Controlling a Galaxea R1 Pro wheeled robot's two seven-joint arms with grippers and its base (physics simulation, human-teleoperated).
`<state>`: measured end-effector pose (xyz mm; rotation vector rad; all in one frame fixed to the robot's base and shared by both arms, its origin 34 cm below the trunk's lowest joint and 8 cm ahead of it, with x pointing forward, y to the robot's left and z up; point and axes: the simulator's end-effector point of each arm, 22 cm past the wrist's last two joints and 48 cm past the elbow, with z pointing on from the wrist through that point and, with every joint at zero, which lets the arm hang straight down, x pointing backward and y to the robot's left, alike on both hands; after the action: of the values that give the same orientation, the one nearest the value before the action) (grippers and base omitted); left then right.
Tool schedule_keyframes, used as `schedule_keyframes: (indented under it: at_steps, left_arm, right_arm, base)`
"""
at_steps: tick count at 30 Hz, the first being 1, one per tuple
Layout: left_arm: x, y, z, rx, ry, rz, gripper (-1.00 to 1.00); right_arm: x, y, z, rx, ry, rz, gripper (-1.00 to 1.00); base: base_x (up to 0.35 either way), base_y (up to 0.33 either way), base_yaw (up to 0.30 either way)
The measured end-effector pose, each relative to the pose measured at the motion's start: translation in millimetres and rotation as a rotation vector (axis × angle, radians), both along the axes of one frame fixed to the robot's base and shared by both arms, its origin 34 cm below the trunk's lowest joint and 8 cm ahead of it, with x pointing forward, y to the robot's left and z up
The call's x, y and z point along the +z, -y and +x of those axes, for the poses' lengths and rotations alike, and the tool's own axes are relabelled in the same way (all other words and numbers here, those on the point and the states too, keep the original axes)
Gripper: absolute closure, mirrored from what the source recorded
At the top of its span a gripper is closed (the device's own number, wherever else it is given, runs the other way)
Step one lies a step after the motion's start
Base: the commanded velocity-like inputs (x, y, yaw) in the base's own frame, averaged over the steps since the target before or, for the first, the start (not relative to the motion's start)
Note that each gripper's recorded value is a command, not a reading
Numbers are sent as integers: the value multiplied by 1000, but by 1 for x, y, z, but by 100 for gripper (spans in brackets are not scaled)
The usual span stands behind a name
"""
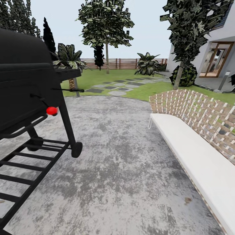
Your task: In the garden, pick up the pesticide atomizer on the floor and spray pesticide onto both trees until each tree trunk is fully covered.
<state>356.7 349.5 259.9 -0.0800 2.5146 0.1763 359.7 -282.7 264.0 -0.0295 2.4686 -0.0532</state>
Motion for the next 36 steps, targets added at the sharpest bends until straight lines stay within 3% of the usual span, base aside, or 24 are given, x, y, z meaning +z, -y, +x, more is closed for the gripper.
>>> schedule_keyframes:
  at_steps: [24, 28, 36]
  left_arm:
    - [0, -1, 0, 0, 0, 1, -100]
    - [0, -1, 0, 0, 0, 2, -100]
    - [0, -1, 0, 0, 1, 1, -100]
  right_arm:
    - [0, 1, 0, -1, -1, -1, -100]
    - [5, 18, 8, -8, 20, -23, -100]
    - [14, 20, 19, -5, 78, -27, -100]
  base:
    - [340, 0, 0]
    - [340, 0, 0]
    - [340, 0, 0]
